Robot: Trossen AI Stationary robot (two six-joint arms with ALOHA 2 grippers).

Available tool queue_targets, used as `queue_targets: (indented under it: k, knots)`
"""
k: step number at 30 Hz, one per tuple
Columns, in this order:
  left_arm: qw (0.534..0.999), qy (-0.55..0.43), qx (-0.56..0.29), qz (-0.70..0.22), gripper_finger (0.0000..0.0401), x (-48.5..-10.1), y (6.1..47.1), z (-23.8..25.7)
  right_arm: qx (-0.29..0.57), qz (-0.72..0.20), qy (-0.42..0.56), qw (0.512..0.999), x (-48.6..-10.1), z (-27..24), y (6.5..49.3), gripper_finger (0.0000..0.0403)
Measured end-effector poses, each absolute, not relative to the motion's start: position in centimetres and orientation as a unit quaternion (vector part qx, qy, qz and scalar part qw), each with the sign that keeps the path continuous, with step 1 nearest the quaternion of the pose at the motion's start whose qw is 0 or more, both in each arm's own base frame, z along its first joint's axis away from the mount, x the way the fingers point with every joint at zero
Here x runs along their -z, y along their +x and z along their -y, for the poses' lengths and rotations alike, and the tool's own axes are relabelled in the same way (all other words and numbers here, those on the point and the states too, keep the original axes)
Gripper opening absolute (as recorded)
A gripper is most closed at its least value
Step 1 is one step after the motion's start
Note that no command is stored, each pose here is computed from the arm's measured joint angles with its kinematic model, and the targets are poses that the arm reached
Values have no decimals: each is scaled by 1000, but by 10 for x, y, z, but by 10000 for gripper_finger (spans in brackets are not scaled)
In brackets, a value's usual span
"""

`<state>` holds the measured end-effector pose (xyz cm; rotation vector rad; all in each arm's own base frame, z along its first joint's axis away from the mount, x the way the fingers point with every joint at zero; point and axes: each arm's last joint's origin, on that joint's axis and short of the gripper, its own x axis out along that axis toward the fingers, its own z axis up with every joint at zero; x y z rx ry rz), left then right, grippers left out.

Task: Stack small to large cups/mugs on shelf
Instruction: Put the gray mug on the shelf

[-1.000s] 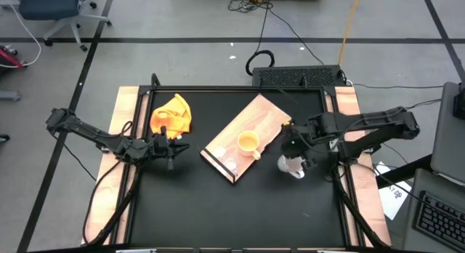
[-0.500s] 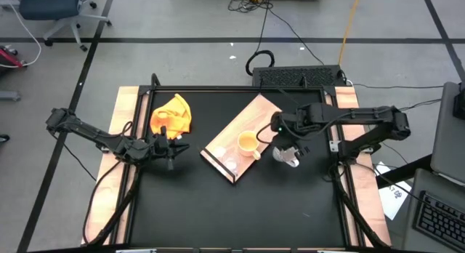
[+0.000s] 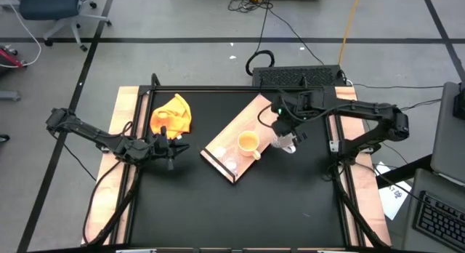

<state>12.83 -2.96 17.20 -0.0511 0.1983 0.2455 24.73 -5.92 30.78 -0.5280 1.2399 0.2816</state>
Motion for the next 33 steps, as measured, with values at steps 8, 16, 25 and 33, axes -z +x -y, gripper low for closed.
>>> queue_targets:
  k: [8, 16, 25, 33]
  knots:
    - [987, -26, -122, -99, 31, -172, 128, 30, -96, -588, -224, 771, -311, 94, 258, 9]
    - [986, -20, -123, -110, 31, -170, 128, 29, -128, -634, -201, 736, -298, 113, 276, 9]
    - [986, -19, -123, -110, 31, -170, 128, 29, -162, -612, -227, 740, -305, 123, 297, 9]
    - [986, -17, -123, -110, 31, -170, 128, 29, -174, -619, -219, 734, -295, 133, 303, 9]
